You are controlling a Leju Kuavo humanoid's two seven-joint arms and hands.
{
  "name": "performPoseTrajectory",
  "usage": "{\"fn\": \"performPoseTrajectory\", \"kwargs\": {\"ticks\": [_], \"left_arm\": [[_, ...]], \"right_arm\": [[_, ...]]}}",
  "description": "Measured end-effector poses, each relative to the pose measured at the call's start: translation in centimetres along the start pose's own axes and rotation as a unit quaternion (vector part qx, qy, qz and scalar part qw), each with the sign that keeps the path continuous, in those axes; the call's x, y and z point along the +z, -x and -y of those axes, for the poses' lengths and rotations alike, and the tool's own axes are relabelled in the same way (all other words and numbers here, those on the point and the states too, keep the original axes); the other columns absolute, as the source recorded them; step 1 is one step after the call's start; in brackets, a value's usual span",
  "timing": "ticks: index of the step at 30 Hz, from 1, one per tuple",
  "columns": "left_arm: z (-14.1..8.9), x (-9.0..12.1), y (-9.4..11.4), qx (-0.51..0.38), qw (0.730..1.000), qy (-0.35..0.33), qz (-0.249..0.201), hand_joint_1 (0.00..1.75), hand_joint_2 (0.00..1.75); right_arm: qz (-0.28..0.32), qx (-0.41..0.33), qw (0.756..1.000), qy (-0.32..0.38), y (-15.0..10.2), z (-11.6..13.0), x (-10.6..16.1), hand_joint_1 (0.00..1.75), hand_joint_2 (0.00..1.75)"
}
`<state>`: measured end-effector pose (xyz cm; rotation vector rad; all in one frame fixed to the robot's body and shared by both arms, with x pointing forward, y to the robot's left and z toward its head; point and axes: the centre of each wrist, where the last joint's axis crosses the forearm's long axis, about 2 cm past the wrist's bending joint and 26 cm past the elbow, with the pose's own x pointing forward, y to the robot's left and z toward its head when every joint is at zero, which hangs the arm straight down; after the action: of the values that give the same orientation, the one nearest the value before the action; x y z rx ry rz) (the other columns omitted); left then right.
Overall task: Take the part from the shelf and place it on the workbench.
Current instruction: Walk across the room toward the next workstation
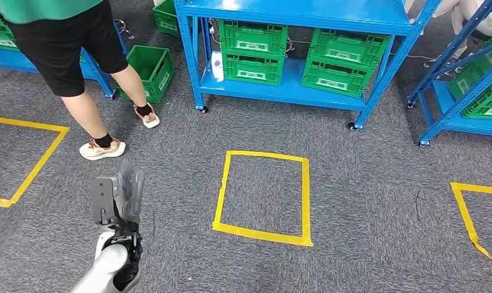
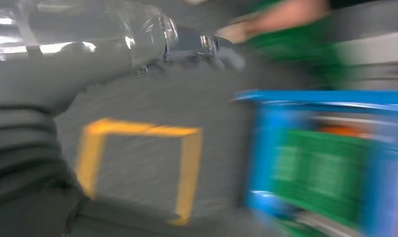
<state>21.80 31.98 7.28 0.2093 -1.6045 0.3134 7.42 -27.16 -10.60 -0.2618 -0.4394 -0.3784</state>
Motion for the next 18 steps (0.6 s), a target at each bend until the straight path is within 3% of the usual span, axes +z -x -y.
{"fn": "performPoseTrajectory", "kwargs": {"ticks": [2, 6, 10, 18], "left_arm": [[-1.6, -0.1, 3.3, 0.046, 0.996, 0.007, -0.078, 0.0, 1.75], [-4.7, 1.8, 8.9, 0.074, 0.976, -0.048, -0.2, 0.0, 1.75], [-6.7, 5.4, 12.7, 0.029, 0.938, -0.132, -0.319, 0.0, 1.75], [-8.0, 9.4, 15.2, -0.051, 0.87, -0.196, -0.45, 0.0, 1.75]], "right_arm": [[-0.001, -0.005, 1.0, -0.013, 0.0, -0.1, 0.0, 0.0, 0.0], [-0.001, -0.005, 1.0, -0.026, 0.1, -0.1, 0.1, 0.0, 1.75], [-0.008, -0.002, 1.0, -0.027, 0.3, -0.1, 0.1, 0.0, 1.75], [-0.015, -0.004, 1.0, -0.025, 0.2, 0.2, 0.0, 0.0, 1.75]]}}
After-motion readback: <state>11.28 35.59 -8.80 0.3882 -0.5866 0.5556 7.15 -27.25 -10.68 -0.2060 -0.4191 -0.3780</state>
